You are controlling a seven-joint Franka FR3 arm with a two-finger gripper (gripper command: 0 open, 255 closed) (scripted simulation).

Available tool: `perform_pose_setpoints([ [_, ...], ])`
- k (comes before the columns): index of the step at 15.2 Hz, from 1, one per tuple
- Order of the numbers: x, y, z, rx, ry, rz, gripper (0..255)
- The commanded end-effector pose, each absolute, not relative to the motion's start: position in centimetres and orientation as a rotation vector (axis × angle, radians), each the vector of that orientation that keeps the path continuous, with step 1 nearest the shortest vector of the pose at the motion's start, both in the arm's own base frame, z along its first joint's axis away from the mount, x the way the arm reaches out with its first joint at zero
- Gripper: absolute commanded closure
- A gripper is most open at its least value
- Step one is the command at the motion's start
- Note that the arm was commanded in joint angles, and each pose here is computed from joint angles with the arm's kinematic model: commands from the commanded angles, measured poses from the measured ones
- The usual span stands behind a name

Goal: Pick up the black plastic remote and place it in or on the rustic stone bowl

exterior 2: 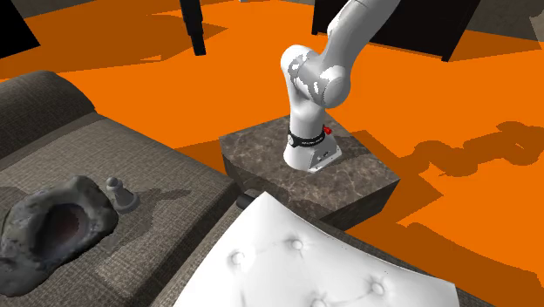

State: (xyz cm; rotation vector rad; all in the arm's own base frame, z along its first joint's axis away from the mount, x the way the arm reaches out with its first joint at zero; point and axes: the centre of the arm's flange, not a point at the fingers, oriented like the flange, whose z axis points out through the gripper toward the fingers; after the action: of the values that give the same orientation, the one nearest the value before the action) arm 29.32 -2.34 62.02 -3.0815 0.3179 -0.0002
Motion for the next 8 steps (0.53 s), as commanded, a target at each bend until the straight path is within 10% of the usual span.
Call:
perform_pose_setpoints([
  [1, 29.3, -2.3, 62.0, -3.082, 0.318, 0.0, 0],
  [8, 27.3, 3.3, 54.9, -3.029, 0.654, -0.009, 0],
])
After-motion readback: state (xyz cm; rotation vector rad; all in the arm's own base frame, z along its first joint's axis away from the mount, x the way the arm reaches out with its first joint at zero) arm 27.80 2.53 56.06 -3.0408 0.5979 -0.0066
